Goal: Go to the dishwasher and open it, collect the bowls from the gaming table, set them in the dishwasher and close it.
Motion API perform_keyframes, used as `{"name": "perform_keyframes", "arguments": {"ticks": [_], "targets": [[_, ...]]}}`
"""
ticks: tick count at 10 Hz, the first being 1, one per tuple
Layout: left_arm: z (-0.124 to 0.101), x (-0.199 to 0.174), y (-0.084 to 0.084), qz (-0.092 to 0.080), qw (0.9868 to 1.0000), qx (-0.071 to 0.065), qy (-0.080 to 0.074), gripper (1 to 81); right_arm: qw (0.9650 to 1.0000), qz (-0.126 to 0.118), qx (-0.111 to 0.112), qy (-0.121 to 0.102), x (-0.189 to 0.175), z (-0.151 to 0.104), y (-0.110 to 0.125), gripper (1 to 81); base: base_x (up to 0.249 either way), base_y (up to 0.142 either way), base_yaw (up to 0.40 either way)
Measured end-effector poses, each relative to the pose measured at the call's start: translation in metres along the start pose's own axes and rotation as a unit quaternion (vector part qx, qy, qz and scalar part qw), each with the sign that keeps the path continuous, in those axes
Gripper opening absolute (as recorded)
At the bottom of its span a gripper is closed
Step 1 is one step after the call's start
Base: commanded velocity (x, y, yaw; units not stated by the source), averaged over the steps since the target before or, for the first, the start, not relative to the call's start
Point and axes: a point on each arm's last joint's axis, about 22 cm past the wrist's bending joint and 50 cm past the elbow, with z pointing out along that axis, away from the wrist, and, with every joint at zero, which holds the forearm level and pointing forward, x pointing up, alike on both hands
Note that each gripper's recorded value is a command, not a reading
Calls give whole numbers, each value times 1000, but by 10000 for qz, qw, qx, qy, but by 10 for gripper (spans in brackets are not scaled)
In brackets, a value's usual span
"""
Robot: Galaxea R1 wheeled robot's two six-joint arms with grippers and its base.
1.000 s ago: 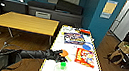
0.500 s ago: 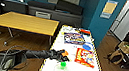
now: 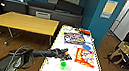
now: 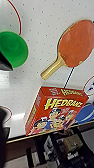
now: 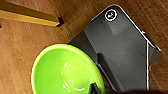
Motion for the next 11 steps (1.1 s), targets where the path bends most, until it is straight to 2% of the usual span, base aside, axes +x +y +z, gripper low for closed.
{"name": "perform_keyframes", "arguments": {"ticks": [2,3,6,8,9,11], "targets": [[9,-5,14,15,10000,-37,-24,811,10000,6,13,-14,-2,1,-2,10,0,0,0],[14,-6,12,-6,10000,-36,-59,811,10000,32,-16,-49,-5,1,1,10,0,0,0],[37,-17,-12,-161,9996,48,-233,811,9996,144,-138,-218,-19,0,10,10,0,0,0],[40,-19,-17,-184,9994,78,-271,811,9995,150,-143,-224,-18,0,10,10,0,0,0],[39,-17,-14,-172,9995,41,-246,811,9996,148,-131,-221,-18,1,9,10,0,0,0],[41,-17,5,-156,9994,-220,-206,811,9996,152,-117,-226,-19,2,7,10,0,0,0]]}}
